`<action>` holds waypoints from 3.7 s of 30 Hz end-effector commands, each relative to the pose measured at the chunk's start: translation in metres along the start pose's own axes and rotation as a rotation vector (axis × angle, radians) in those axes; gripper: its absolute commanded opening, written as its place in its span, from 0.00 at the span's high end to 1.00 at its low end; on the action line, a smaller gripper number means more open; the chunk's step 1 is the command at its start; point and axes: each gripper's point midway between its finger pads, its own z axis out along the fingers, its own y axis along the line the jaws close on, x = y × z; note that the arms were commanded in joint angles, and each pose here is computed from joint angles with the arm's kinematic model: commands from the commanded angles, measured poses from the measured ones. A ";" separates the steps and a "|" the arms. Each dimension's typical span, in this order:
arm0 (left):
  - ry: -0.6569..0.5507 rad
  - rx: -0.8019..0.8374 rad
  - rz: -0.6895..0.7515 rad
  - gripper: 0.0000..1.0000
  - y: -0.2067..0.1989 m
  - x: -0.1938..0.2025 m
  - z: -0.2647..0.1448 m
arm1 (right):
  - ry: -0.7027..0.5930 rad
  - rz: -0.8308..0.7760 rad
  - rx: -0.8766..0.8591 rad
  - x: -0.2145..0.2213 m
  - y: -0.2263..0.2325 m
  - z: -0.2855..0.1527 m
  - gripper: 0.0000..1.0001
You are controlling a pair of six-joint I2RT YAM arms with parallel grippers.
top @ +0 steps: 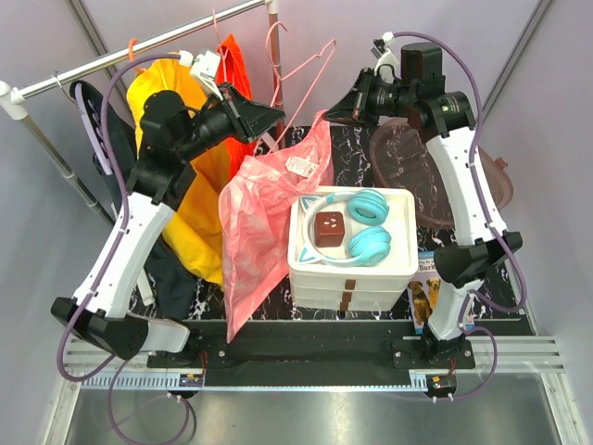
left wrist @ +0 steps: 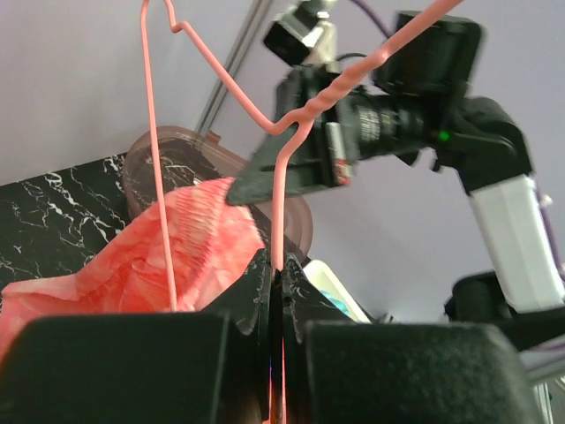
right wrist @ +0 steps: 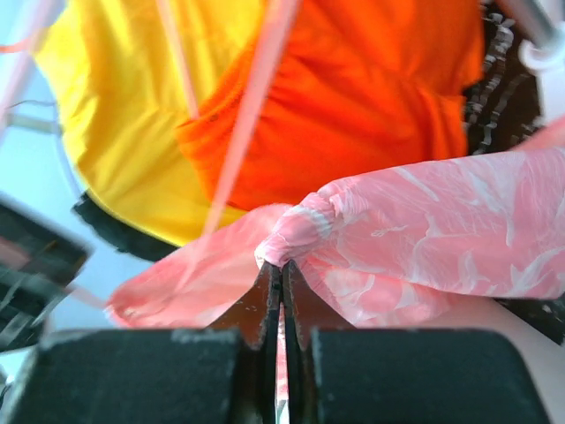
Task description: Remove the shorts from the hanger
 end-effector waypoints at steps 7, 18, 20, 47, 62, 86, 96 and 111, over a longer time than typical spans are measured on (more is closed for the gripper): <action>-0.247 0.099 0.023 1.00 -0.016 -0.066 0.024 | -0.038 -0.095 -0.183 -0.006 0.058 -0.026 1.00; -0.286 0.135 0.404 1.00 -0.014 -0.048 0.014 | -0.057 -0.218 -0.319 0.002 0.105 -0.049 1.00; -0.295 0.129 0.396 1.00 -0.021 -0.058 0.012 | -0.066 -0.198 -0.291 0.000 0.099 -0.044 1.00; -0.172 -0.073 0.445 1.00 -0.063 -0.020 -0.128 | -1.383 -0.429 0.318 -0.229 0.099 -0.213 1.00; -0.132 -0.097 0.464 1.00 -0.054 -0.022 -0.118 | -1.702 -0.560 0.620 -0.271 0.055 -0.343 1.00; -0.094 -0.107 0.365 1.00 -0.041 -0.015 -0.097 | -0.990 -0.144 0.611 -0.227 -0.169 -0.159 1.00; -0.120 -0.109 0.286 1.00 -0.041 -0.019 -0.092 | -0.525 0.240 0.492 -0.145 -0.202 -0.095 1.00; -0.173 -0.201 -0.031 1.00 -0.019 -0.039 -0.054 | -0.162 0.221 1.044 -0.014 -0.212 -0.115 0.00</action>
